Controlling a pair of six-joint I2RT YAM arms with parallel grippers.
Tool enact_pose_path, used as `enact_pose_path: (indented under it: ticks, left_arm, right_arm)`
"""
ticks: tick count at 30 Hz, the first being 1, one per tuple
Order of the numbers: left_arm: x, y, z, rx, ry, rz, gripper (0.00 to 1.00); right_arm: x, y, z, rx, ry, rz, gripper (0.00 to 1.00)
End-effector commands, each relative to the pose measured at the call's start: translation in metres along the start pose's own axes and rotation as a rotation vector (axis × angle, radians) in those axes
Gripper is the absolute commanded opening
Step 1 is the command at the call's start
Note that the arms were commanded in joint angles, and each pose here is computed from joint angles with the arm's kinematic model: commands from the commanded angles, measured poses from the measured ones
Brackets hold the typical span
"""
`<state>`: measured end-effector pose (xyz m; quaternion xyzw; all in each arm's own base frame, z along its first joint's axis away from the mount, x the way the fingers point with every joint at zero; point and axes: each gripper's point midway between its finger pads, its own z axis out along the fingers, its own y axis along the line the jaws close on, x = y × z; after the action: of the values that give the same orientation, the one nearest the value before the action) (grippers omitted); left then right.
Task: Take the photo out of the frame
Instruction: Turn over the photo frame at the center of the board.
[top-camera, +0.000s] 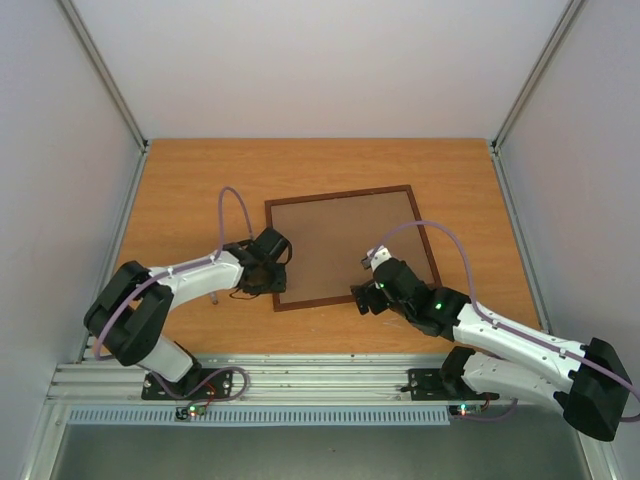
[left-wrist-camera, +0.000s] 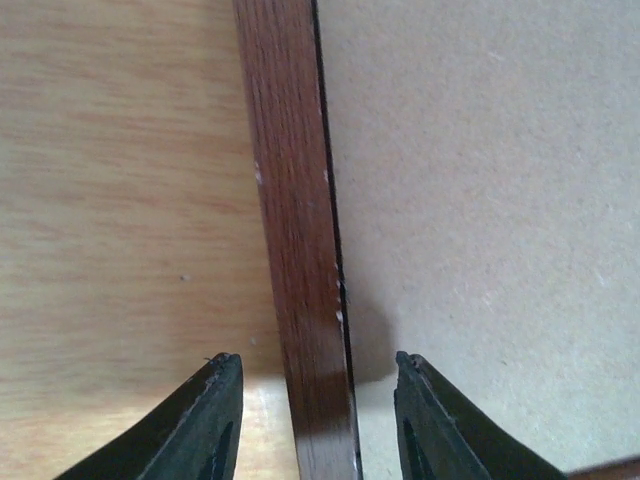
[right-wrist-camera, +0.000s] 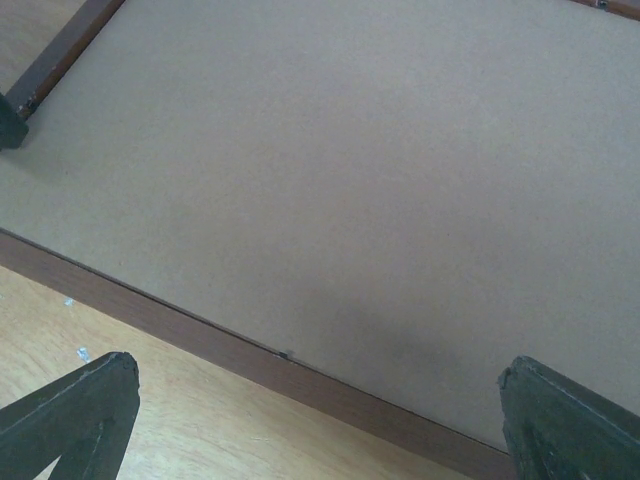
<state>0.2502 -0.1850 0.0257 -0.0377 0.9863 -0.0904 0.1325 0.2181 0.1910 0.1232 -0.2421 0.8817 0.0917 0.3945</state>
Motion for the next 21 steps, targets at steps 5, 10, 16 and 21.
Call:
enact_pose_path:
  ticks: [5, 10, 16, 21]
  left_arm:
    - [0.009, -0.004, -0.004, 0.021, -0.005, 0.007, 0.39]
    - [0.006, -0.002, 0.001, -0.002, -0.007, 0.006, 0.33]
    - [0.008, -0.002, 0.003, -0.005, 0.004, 0.009, 0.21]
    - [0.005, 0.000, -0.001, -0.011, -0.020, 0.012, 0.16]
  right_arm:
    - [-0.010, 0.010, -0.002, -0.035, -0.029, -0.029, 0.98]
    - [-0.010, 0.015, -0.003, -0.042, -0.029, -0.049, 0.98]
    - [-0.010, 0.020, -0.003, -0.050, -0.026, -0.067, 0.99]
    - [-0.017, 0.030, -0.007, -0.074, -0.052, -0.102, 0.99]
